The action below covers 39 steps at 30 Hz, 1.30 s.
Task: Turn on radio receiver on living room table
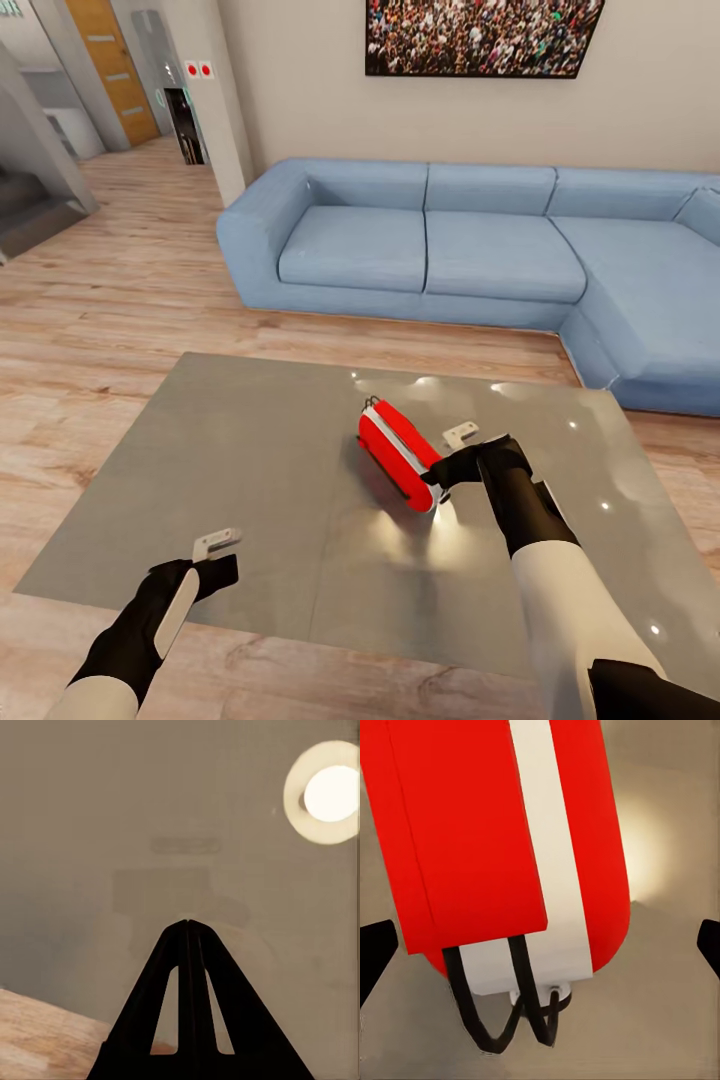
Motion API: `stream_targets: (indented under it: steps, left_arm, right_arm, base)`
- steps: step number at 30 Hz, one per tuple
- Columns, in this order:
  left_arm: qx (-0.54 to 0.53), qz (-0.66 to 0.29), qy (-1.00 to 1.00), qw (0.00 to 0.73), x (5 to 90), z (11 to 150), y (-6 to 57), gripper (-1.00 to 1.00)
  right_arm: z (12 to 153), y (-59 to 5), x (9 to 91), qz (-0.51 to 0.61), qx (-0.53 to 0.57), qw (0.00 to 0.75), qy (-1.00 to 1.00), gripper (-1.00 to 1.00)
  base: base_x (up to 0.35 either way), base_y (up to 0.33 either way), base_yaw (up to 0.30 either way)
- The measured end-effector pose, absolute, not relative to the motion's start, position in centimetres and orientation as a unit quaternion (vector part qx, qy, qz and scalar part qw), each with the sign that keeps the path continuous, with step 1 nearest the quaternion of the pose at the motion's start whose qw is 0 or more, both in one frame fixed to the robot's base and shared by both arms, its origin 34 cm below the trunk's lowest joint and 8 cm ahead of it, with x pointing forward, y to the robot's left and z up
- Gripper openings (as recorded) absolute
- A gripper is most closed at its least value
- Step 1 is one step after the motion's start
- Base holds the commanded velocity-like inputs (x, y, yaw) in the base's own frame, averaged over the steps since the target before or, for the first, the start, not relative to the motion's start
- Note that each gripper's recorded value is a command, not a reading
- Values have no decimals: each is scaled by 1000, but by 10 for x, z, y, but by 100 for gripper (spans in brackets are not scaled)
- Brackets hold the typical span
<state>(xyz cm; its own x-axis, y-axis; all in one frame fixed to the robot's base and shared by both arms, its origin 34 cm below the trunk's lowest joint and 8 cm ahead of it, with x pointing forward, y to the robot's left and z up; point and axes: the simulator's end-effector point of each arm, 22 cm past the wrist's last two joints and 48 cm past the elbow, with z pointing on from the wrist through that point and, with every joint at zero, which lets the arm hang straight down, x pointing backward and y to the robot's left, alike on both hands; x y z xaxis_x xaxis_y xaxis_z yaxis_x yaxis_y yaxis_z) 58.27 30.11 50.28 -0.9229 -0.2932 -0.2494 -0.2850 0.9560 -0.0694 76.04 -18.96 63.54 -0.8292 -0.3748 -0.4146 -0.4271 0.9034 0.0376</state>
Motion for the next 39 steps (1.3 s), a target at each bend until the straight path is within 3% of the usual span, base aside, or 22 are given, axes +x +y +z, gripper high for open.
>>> stream_targets:
  steps: [39]
  left_arm:
    - [-148,-12,980,133,583,563,305,-100]
  right_arm:
    - [695,-189,759,65,-210,203,954,100]
  base:
    - [0,0,0]
